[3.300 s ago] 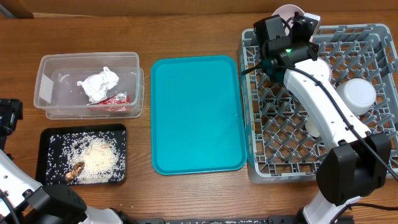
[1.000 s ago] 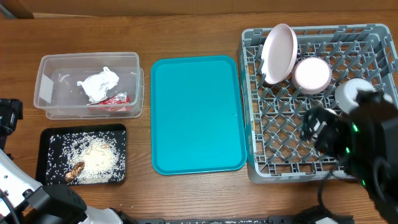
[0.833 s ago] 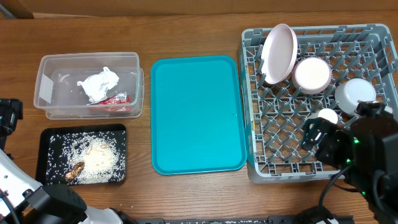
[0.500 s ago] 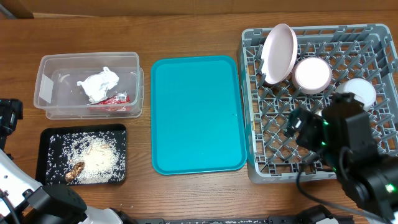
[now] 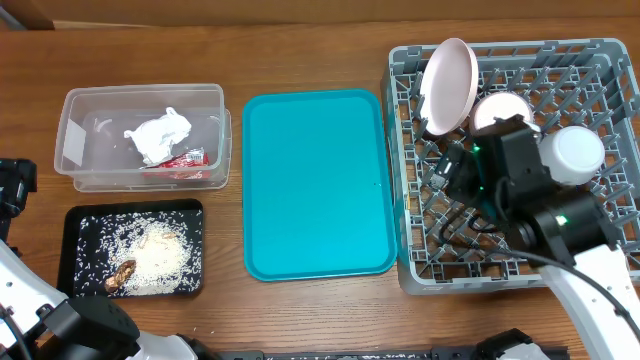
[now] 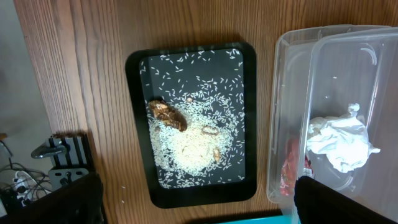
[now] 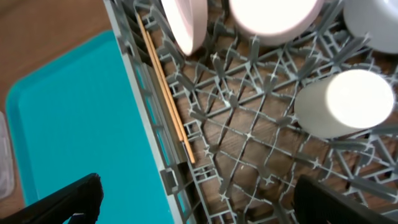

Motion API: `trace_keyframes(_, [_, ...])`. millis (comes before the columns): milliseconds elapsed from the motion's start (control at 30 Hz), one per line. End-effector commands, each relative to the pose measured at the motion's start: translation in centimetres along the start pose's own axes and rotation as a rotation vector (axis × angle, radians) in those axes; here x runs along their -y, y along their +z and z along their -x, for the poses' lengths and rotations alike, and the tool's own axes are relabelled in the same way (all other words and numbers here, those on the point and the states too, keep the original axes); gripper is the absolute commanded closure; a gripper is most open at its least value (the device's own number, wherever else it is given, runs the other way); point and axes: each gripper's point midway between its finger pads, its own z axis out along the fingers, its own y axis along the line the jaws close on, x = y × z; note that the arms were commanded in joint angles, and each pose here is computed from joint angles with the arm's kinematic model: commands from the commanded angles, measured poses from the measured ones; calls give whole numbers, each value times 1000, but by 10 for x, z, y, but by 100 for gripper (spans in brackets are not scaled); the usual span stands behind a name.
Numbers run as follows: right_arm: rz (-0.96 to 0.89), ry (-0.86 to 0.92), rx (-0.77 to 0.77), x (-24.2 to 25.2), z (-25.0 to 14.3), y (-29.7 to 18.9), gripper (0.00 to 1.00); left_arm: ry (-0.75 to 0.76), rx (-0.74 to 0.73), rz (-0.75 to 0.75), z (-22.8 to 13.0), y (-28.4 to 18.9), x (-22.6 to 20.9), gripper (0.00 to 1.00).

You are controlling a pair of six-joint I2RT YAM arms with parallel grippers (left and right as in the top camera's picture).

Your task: Sort waste into correct bins and load items into the dishwasher

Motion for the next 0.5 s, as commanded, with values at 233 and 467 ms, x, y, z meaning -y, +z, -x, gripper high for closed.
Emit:
trace_keyframes(233, [102,15,31,0,-5,-33,0,-26,23,-8,3,-6,-1,0])
trace_keyframes(467, [139,26,75,27,-23,-76,0,-26,23,-8,3,-6,-1,0])
